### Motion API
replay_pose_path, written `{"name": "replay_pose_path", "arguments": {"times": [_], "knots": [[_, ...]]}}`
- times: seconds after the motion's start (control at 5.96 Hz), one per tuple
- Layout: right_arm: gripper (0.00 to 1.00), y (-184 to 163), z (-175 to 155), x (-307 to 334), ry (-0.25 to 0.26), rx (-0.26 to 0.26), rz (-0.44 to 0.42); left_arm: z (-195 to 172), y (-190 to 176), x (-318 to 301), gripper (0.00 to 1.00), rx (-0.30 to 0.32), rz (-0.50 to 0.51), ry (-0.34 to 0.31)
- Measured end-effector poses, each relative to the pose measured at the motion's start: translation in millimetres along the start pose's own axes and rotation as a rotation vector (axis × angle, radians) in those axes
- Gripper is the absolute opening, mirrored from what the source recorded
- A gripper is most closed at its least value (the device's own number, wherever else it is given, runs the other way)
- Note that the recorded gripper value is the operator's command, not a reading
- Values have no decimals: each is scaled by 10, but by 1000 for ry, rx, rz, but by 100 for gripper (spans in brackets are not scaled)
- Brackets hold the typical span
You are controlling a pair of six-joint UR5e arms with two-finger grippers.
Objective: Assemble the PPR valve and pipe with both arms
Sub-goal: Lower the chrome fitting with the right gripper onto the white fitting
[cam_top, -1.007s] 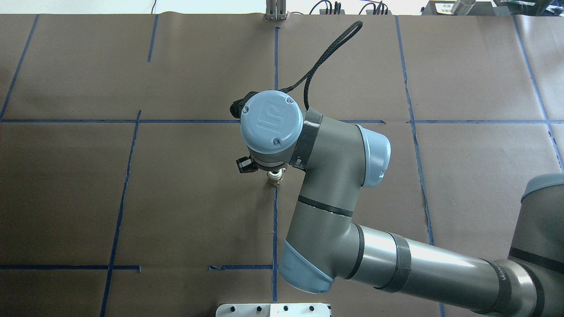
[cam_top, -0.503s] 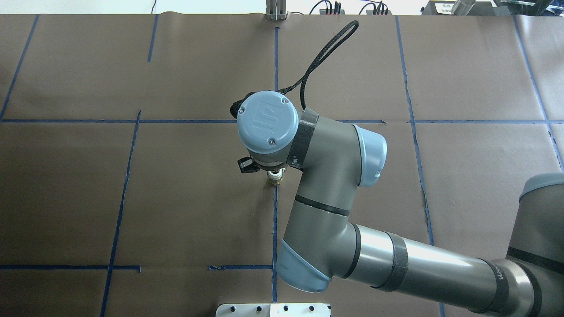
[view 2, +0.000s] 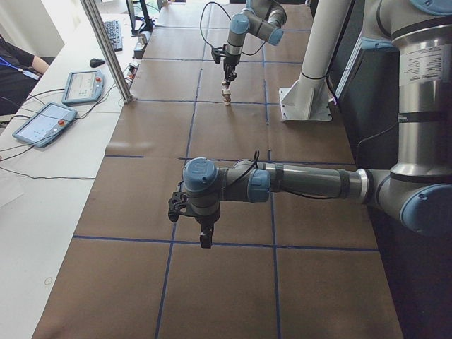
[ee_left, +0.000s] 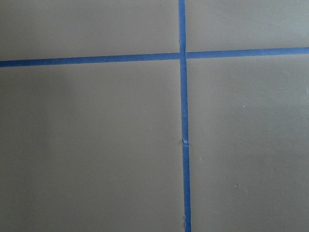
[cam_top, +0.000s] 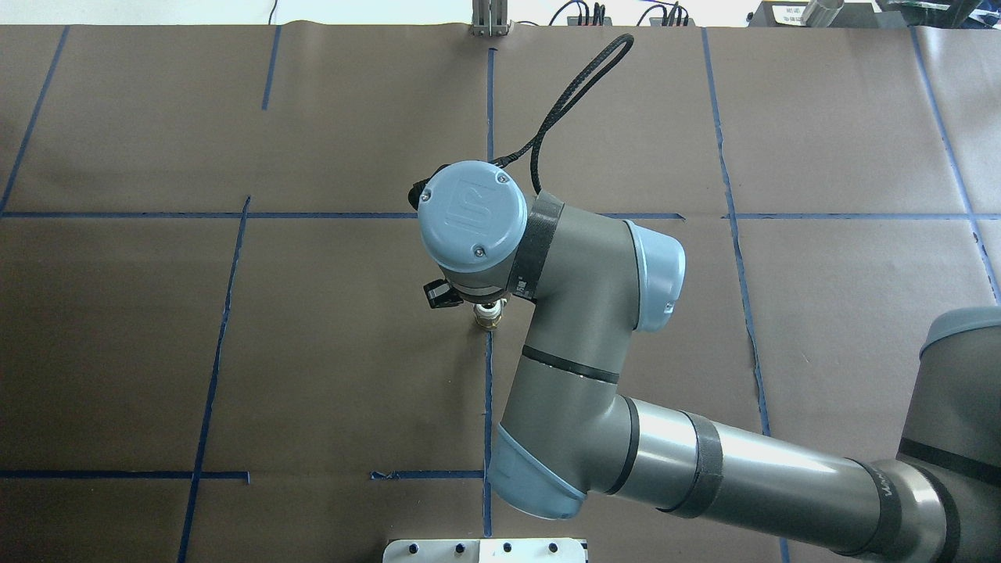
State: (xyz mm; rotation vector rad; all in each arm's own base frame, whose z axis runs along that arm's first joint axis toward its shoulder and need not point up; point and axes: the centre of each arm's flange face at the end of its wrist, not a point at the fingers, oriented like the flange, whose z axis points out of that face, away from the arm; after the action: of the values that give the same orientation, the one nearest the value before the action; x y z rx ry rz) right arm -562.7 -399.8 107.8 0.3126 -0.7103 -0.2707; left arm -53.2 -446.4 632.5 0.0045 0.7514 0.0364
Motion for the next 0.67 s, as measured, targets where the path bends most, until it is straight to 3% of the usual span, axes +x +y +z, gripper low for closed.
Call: {"name": "replay_pose_path", "arguments": {"times": [0.67], "knots": [[0,26,67,-37,9,-9,-4,-7,-1,6,100,2,1,0]]}}
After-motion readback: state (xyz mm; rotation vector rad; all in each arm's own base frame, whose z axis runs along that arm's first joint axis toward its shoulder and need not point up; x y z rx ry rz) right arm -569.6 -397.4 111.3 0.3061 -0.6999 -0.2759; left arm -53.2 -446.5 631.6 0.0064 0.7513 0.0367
